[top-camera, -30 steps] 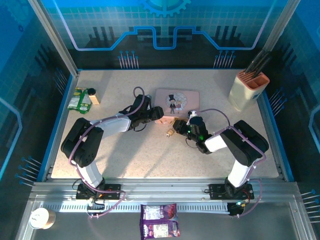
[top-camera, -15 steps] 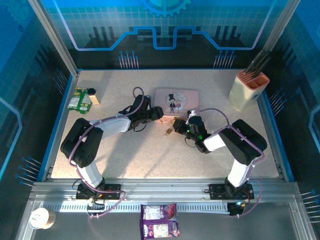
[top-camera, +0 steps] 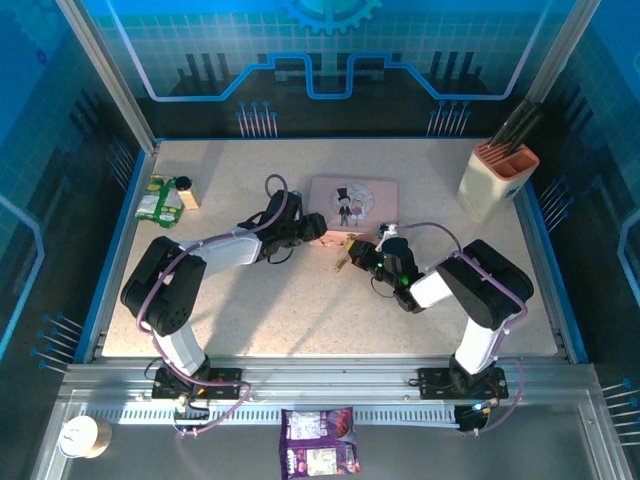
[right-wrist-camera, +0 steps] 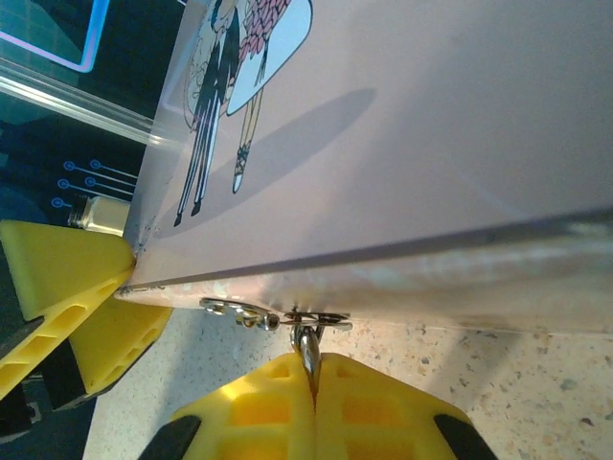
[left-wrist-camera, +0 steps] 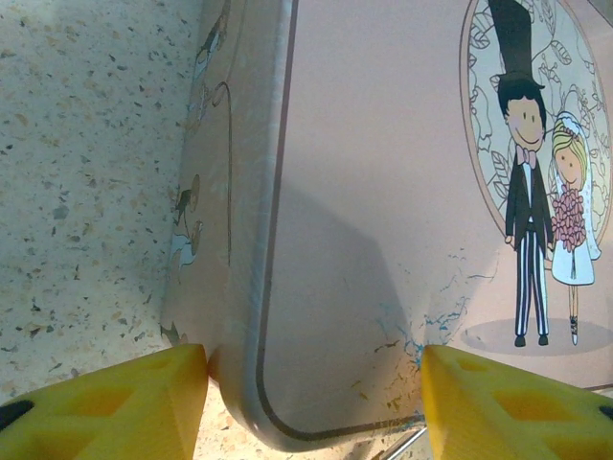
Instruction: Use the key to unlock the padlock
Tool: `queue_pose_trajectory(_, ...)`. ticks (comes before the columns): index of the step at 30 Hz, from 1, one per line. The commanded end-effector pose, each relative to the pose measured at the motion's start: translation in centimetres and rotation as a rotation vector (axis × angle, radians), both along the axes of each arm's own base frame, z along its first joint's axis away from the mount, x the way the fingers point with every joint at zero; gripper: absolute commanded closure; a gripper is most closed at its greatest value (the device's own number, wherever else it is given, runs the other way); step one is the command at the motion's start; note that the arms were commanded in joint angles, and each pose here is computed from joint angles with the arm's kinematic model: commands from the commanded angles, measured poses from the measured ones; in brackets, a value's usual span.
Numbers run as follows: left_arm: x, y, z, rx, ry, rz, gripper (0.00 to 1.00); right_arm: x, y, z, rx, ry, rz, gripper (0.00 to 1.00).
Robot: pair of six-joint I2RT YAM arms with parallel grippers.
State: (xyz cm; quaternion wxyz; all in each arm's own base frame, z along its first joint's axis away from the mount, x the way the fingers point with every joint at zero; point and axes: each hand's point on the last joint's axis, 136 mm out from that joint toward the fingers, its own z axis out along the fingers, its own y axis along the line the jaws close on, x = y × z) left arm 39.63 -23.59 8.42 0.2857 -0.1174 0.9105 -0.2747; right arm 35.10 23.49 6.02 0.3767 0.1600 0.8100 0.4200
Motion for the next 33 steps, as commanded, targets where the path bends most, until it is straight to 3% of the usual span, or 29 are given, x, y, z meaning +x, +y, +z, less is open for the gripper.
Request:
queue_pose_trajectory(1, -3.8, 0.9, -3.9, 0.085, 0.154, -0.019, 0.40, -1.3, -1.9, -3.9, 0.039, 0.188, -0.096, 1.00)
queue_pose_trajectory(11, -4.6, -0.7, -3.9, 0.072, 0.155, -0.034, 0.41, -0.7, -3.4, -3.9, 0.044, 0.198, -0.188, 1.00)
queue_pose_trajectory(20, -4.9, -1.5, -4.8, 0.071, 0.170, -0.020, 0.41, 0.4, -4.6, -3.6, 0.193, 0.144, -0.239, 1.00)
queue_pose_trajectory(33, -4.9, -2.2, -4.2, 0.062, 0.157, -0.012, 0.41, 0.5, -6.7, -3.7, 0.178, 0.151, -0.311, 1.00)
